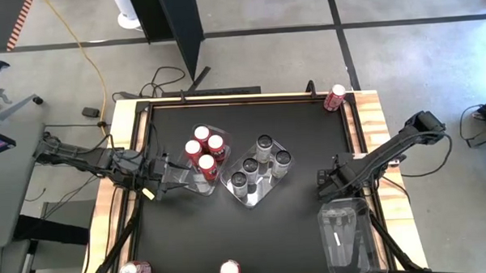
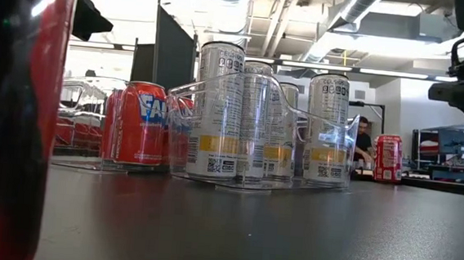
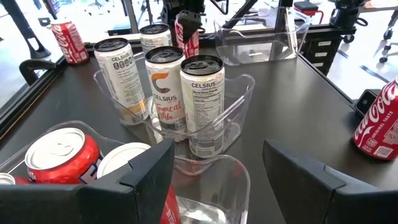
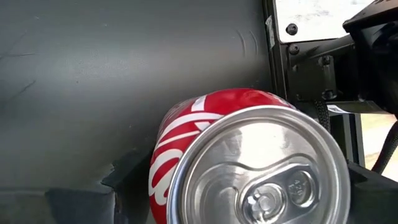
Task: Sort soda cans
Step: Put the red soda can into the right transparent bin
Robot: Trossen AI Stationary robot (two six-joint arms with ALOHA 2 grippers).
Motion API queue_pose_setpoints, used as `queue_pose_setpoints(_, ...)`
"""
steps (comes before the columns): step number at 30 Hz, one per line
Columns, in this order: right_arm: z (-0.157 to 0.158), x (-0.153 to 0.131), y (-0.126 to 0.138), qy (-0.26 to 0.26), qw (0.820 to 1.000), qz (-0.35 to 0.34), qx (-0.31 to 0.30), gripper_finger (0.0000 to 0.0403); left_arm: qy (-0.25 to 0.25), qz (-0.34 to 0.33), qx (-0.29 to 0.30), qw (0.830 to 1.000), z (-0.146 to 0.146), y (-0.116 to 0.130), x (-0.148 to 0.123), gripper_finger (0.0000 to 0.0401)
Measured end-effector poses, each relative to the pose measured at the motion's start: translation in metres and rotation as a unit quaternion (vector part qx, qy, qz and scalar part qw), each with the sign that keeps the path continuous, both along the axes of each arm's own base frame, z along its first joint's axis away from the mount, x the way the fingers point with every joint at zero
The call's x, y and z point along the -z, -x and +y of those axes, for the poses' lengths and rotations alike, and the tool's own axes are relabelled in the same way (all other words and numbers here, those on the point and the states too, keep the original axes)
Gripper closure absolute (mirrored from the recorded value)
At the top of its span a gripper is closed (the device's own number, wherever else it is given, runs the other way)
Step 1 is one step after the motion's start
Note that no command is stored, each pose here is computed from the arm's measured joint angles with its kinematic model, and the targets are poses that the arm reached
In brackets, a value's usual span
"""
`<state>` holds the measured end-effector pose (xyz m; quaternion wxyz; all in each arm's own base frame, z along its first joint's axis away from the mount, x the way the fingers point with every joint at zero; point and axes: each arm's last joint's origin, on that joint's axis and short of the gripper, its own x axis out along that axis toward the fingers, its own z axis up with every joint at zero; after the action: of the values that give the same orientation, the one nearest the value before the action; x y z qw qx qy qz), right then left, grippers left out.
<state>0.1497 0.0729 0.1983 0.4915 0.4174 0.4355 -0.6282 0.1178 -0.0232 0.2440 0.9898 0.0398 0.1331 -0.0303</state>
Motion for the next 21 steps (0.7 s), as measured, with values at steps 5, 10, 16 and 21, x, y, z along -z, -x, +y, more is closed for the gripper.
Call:
queue_pose_setpoints(5, 0.0, 0.0, -0.002, 0.005, 1.0, -0.012, -0.014, 0.008, 0.001, 0.0, 0.0, 1.0, 0.0, 0.0, 0.0, 0.0162)
queue_pose_setpoints(10, 0.001, -0.002, -0.006, 0.011, 0.999, -0.031, -0.024, 0.0082, 0.0, 0.0, 0.0, 1.0, 0.0, 0.0, 0.0, 0.0162)
queue_pose_setpoints(16, 0.002, -0.015, -0.014, 0.029, 0.997, -0.06, -0.046, 0.0082, 0.0, 0.0, 0.0, 1.0, 0.0, 0.0, 0.0, 0.0162)
queue_pose_setpoints(21, 0.001, -0.028, -0.015, 0.033, 0.996, -0.05, -0.064, 0.0083, 0.0, 0.0, 0.0, 1.0, 0.0, 0.0, 0.0, 0.0162)
